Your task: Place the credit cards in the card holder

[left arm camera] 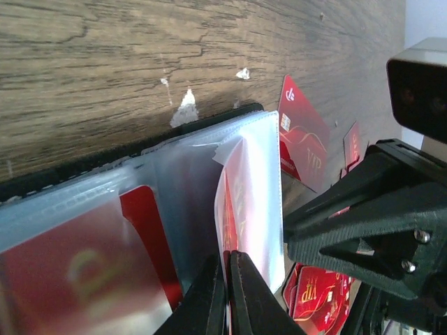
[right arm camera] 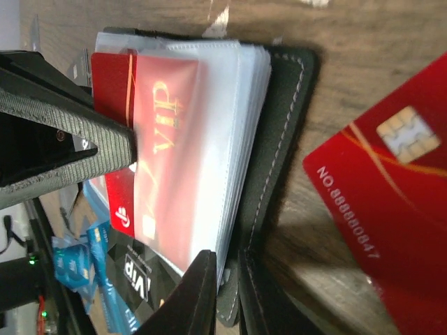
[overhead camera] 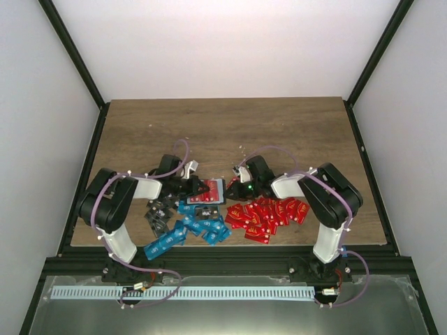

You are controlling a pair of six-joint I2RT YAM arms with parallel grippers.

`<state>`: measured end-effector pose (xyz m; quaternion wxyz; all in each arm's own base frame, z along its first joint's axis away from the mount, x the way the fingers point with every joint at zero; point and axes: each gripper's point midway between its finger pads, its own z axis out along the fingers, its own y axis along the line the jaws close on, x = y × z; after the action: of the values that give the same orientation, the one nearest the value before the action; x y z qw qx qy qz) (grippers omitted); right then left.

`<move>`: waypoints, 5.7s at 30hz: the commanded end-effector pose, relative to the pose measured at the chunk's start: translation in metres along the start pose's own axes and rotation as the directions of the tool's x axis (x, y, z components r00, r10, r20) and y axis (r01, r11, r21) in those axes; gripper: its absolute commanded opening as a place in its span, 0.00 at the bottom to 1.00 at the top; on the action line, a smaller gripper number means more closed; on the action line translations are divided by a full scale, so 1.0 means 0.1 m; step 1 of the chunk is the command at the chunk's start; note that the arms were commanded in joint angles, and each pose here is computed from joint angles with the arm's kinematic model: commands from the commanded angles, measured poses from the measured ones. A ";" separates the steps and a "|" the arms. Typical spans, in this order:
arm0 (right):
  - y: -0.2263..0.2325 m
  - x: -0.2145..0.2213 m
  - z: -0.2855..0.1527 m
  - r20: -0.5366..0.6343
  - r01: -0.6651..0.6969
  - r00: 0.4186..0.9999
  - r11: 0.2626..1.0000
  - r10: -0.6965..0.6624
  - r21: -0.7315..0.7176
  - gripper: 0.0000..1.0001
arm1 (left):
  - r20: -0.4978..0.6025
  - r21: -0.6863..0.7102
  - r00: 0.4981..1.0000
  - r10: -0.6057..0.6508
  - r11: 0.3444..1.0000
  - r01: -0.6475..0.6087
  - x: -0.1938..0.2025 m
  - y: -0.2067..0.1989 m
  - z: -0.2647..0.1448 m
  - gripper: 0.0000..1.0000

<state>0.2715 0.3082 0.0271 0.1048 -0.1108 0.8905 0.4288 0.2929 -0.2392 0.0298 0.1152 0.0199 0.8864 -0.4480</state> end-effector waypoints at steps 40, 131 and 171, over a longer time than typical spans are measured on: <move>0.07 -0.25 -0.17 0.092 0.078 0.992 0.994 -0.084 0.071 0.01 | -0.095 -0.091 0.990 -0.102 0.991 0.093 0.27 0.13 0.36 0.11; 0.32 0.15 0.53 -0.127 0.164 0.978 0.986 -0.165 -0.017 0.01 | 0.038 -0.471 0.999 0.027 0.882 -0.005 0.44 0.30 -0.31 0.80; 0.50 -0.20 -0.14 0.027 0.222 0.972 0.952 -0.233 0.212 0.19 | 0.098 -0.190 0.979 0.181 0.969 -0.160 0.13 -0.50 -0.12 0.70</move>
<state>0.2689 0.3466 0.0626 0.1521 -0.1958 0.8980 0.3634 0.2636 -0.2489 0.0641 0.1928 0.0383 0.9153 -0.3516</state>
